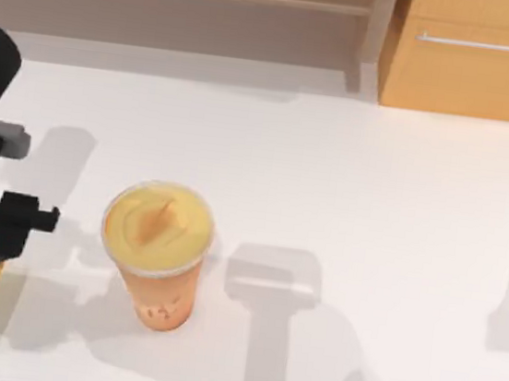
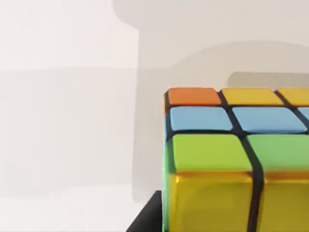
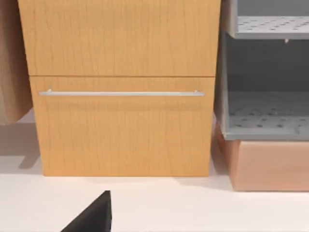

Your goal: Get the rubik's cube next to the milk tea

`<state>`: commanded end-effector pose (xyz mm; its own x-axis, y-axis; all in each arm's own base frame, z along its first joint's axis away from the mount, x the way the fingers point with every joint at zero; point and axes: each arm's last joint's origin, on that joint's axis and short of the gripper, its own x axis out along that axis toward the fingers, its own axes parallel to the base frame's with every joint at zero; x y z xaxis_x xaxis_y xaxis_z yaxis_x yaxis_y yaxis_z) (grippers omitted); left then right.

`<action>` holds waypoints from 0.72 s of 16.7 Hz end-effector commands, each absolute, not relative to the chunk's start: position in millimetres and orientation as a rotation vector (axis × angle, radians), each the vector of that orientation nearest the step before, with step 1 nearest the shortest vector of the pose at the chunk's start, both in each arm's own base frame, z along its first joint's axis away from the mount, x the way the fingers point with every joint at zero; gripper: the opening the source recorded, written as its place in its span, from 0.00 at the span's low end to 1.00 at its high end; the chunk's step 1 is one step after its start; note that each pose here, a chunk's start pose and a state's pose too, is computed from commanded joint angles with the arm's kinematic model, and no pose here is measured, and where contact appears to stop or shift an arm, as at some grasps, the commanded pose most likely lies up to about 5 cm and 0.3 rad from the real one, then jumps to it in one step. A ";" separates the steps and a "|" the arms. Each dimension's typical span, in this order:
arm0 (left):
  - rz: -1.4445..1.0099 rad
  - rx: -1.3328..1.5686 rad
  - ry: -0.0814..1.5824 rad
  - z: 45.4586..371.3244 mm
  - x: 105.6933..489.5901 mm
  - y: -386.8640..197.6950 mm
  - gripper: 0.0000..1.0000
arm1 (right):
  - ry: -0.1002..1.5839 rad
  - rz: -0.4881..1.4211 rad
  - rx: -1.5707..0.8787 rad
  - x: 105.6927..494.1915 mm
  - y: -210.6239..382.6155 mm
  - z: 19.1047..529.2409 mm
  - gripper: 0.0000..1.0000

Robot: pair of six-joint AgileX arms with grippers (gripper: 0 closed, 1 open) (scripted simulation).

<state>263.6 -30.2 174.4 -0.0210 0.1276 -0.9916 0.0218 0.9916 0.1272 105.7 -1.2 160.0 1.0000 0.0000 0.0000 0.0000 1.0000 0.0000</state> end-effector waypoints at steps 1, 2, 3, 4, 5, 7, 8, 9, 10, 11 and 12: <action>0.100 0.138 1.585 174.4 263.5 -27.3 0.00 | 0.000 0.000 0.000 105.7 -1.2 160.0 1.00; 0.113 0.156 1.576 174.7 263.4 -24.7 0.00 | 0.000 0.000 0.000 105.7 -1.2 160.0 1.00; 0.125 0.169 1.564 175.6 263.6 -22.3 0.00 | 0.000 0.000 0.000 105.7 -1.2 160.0 1.00; 0.134 0.172 1.550 177.2 264.1 -20.2 0.00 | 0.000 0.000 0.000 105.7 -1.2 160.0 1.00; 0.139 0.166 1.534 179.3 264.8 -18.6 0.00 | 0.000 0.000 0.000 105.7 -1.2 160.0 1.00; 0.139 0.130 1.502 183.9 266.1 -17.1 0.00 | 0.000 0.000 0.000 105.7 -1.2 160.0 1.00; 0.132 0.103 1.491 185.7 266.6 -17.6 0.00 | 0.000 0.000 0.000 105.7 -1.2 160.0 1.00; 0.120 0.075 1.482 187.1 267.2 -18.8 0.00 | 0.000 0.000 0.000 105.7 -1.2 160.0 1.00; 0.106 0.049 1.479 187.7 267.7 -20.8 0.00 | 0.000 0.000 0.000 105.7 -1.2 160.0 1.00; 0.087 0.028 1.481 187.0 268.0 -23.8 0.00 | 0.000 0.000 0.000 105.7 -1.2 160.0 1.00; 0.065 0.012 1.490 184.7 268.1 -27.7 0.00 | 0.000 0.000 0.000 105.7 -1.2 160.0 1.00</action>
<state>268.1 -27.7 184.7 0.0791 0.0511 -0.9956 -0.0359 0.9982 0.0483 105.7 -1.2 160.0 1.0000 0.0000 0.0000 0.0000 1.0000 0.0000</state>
